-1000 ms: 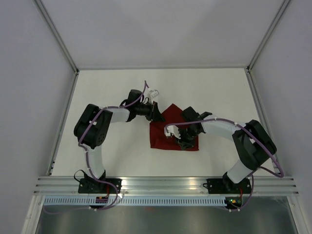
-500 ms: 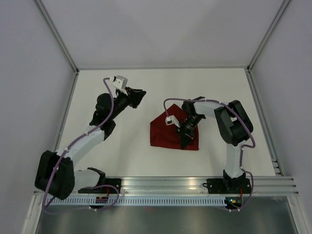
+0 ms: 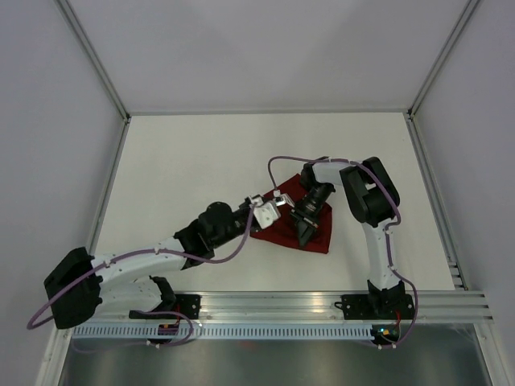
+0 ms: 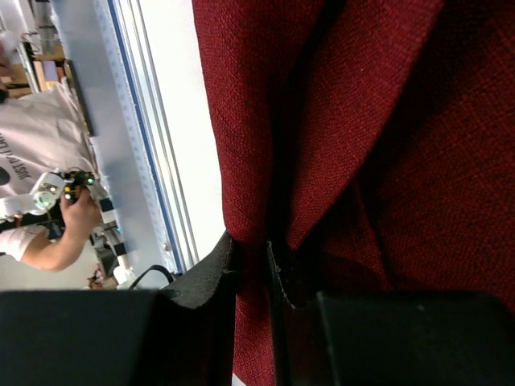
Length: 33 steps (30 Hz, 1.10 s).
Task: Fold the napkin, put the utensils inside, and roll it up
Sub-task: Roll the napkin with the utensil
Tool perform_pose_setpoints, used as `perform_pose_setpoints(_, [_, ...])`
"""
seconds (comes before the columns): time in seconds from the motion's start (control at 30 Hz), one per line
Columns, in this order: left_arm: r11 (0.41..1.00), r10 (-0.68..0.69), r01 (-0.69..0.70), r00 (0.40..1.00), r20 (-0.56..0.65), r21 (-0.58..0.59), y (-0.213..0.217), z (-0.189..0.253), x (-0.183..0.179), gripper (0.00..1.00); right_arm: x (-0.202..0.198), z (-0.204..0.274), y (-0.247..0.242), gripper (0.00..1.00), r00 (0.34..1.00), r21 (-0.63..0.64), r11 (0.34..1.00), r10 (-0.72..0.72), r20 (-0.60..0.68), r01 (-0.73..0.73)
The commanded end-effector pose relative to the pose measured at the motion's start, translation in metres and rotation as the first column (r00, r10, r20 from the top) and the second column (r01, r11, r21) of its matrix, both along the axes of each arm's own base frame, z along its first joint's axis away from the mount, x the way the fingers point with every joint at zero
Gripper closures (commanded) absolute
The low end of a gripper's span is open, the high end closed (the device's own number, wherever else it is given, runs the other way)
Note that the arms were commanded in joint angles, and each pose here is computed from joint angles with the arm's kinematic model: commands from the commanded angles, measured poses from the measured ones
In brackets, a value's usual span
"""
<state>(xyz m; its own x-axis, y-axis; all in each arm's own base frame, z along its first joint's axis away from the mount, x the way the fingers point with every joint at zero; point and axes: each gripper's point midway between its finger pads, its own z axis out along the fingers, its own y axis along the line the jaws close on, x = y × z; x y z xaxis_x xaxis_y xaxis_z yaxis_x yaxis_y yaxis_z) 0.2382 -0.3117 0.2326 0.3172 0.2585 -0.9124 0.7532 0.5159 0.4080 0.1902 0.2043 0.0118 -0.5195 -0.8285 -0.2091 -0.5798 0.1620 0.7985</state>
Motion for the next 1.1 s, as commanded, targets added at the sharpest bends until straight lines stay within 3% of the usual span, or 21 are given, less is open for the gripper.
perform_pose_setpoints(0.0, [0.945,-0.016,-0.012,0.997,0.081,0.327,-0.005,-0.058,-0.004,0.62,0.022,-0.058,-0.023,0.97,0.982,-0.073,0.992,0.108,0.152,-0.098])
perform_pose_setpoints(0.2, [0.846,-0.169,0.150,0.986,-0.009,0.511,-0.027,-0.128,-0.033,0.59,0.028,-0.061,-0.024,0.97,0.984,-0.079,0.995,0.080,0.160,-0.068])
perform_pose_setpoints(0.5, [0.738,-0.307,0.303,0.947,-0.100,0.603,-0.045,-0.180,-0.054,0.59,0.032,-0.062,-0.024,0.97,0.985,-0.075,0.996,0.060,0.165,-0.048])
perform_pose_setpoints(0.73, [0.724,-0.339,0.330,0.935,-0.105,0.606,-0.058,-0.193,-0.061,0.58,0.033,-0.063,-0.026,0.98,0.985,-0.075,0.996,0.054,0.165,-0.042])
perform_pose_setpoints(1.07, [0.755,-0.301,0.238,0.954,0.000,0.612,-0.063,-0.197,-0.046,0.53,0.032,-0.063,-0.026,0.98,0.986,-0.077,0.996,0.053,0.160,-0.041])
